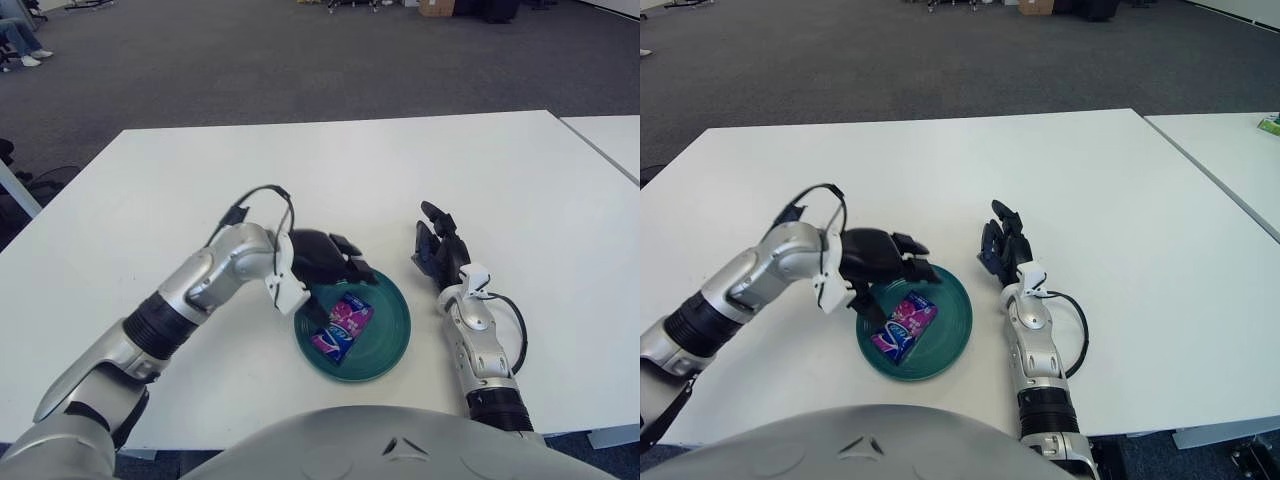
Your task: Put the gum into the plate.
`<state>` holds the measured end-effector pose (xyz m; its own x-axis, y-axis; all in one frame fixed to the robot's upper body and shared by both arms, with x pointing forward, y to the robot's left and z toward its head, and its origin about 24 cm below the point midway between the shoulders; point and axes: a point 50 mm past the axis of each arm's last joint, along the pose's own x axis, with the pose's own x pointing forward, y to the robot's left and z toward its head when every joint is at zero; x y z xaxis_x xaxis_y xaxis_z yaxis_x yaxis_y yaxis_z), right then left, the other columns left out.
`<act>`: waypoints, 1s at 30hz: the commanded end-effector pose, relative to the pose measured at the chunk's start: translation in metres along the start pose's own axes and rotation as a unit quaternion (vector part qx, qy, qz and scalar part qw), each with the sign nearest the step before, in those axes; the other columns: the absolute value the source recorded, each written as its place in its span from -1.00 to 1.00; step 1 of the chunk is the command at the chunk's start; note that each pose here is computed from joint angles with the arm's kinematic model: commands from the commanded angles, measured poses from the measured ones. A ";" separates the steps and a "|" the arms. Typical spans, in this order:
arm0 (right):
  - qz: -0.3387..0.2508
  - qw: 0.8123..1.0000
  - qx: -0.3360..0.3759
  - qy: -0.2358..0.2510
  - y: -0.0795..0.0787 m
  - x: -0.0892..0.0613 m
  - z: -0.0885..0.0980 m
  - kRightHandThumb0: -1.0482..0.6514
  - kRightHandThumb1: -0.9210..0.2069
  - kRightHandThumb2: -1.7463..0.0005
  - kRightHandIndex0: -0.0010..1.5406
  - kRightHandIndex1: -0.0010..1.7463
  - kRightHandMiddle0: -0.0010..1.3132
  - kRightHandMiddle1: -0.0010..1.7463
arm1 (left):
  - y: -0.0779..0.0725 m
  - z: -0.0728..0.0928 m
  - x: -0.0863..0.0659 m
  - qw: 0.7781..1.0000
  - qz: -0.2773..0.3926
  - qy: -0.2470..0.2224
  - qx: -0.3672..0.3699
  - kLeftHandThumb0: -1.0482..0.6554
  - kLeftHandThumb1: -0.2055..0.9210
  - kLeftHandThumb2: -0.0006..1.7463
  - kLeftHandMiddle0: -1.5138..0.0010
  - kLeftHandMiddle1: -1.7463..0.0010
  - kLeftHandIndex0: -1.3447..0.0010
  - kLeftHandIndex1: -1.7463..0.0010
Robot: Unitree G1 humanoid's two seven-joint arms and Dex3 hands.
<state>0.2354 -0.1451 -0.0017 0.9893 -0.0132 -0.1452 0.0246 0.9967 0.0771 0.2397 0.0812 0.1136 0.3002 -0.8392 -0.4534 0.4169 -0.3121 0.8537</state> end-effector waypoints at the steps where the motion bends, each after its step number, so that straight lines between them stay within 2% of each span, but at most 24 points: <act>1: 0.003 0.998 0.015 0.066 -0.002 -0.007 -0.023 -0.60 -1.00 -0.04 -0.75 -1.00 -1.00 -0.47 | 0.023 -0.010 -0.018 0.997 0.079 0.026 -0.006 -1.00 1.00 -0.34 0.99 1.00 1.00 0.99; 4: 0.009 0.997 0.034 0.069 -0.002 -0.007 -0.024 -0.61 -1.00 -0.01 -0.76 -1.00 -1.00 -0.45 | 0.026 -0.016 -0.026 0.990 0.131 0.040 -0.035 -1.00 1.00 -0.34 1.00 1.00 1.00 1.00; 10: 0.002 0.997 0.039 0.072 -0.001 -0.006 -0.026 -0.62 -1.00 0.02 -0.75 -1.00 -1.00 -0.43 | 0.022 -0.030 -0.044 0.973 0.186 0.067 -0.123 -1.00 1.00 -0.40 1.00 1.00 1.00 1.00; 14: 0.001 0.997 0.030 0.075 -0.002 -0.006 -0.027 -0.63 -1.00 0.04 -0.75 -1.00 -1.00 -0.43 | 0.011 -0.036 -0.054 0.947 0.213 0.093 -0.221 -1.00 1.00 -0.45 1.00 1.00 1.00 1.00; 16: 0.000 0.997 0.030 0.075 -0.001 -0.007 -0.028 -0.64 -1.00 0.04 -0.75 -0.99 -1.00 -0.43 | -0.002 -0.041 -0.056 0.927 0.240 0.110 -0.267 -1.00 1.00 -0.43 1.00 1.00 1.00 1.00; 19: -0.004 0.997 0.030 0.074 -0.001 -0.008 -0.028 -0.66 -1.00 0.05 -0.73 -0.99 -1.00 -0.41 | -0.028 -0.050 -0.053 0.880 0.304 0.125 -0.344 -1.00 1.00 -0.38 1.00 1.00 1.00 1.00; 20: -0.004 0.997 0.030 0.073 -0.001 -0.009 -0.028 -0.67 -1.00 0.05 -0.72 -0.99 -1.00 -0.41 | -0.034 -0.051 -0.052 0.867 0.320 0.126 -0.360 -1.00 1.00 -0.37 1.00 1.00 1.00 1.00; 22: -0.002 0.997 0.023 0.071 0.000 -0.009 -0.028 -0.68 -1.00 0.05 -0.71 -0.98 -1.00 -0.39 | -0.039 -0.053 -0.048 0.827 0.375 0.105 -0.406 -1.00 1.00 -0.31 1.00 1.00 1.00 1.00; 23: -0.001 0.997 0.021 0.070 0.000 -0.010 -0.028 -0.68 -1.00 0.04 -0.70 -0.98 -1.00 -0.39 | -0.040 -0.053 -0.045 0.805 0.398 0.094 -0.429 -1.00 1.00 -0.29 1.00 1.00 1.00 1.00; 24: 0.001 0.997 0.018 0.069 0.000 -0.011 -0.027 -0.68 -1.00 0.04 -0.69 -0.98 -1.00 -0.39 | -0.044 -0.053 -0.042 0.769 0.429 0.082 -0.467 -1.00 1.00 -0.25 1.00 1.00 1.00 1.00; 26: 0.003 0.998 0.016 0.067 0.001 -0.012 -0.027 -0.69 -1.00 0.03 -0.69 -0.98 -1.00 -0.38 | -0.052 -0.053 -0.039 0.716 0.464 0.070 -0.516 -1.00 1.00 -0.20 1.00 1.00 1.00 1.00; 27: 0.004 0.998 0.016 0.066 0.002 -0.013 -0.027 -0.69 -1.00 0.03 -0.68 -0.98 -1.00 -0.38 | -0.055 -0.052 -0.039 0.699 0.473 0.068 -0.531 -1.00 1.00 -0.16 1.00 1.00 1.00 1.00; 29: 0.006 0.998 0.015 0.065 0.002 -0.013 -0.026 -0.69 -1.00 0.02 -0.68 -0.98 -1.00 -0.38 | -0.061 -0.052 -0.040 0.681 0.483 0.067 -0.547 -1.00 1.00 -0.13 1.00 1.00 1.00 1.00; 30: 0.008 0.998 0.015 0.063 0.003 -0.014 -0.025 -0.69 -1.00 0.02 -0.68 -0.98 -1.00 -0.38 | -0.067 -0.051 -0.039 0.661 0.491 0.070 -0.563 -1.00 1.00 -0.11 1.00 1.00 1.00 1.00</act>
<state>0.2328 -0.1411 -0.0046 0.9874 0.0110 -0.1580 0.0062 0.9941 0.1083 0.2457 0.1508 0.0651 0.9147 -0.3961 0.0804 0.3816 0.9119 0.1507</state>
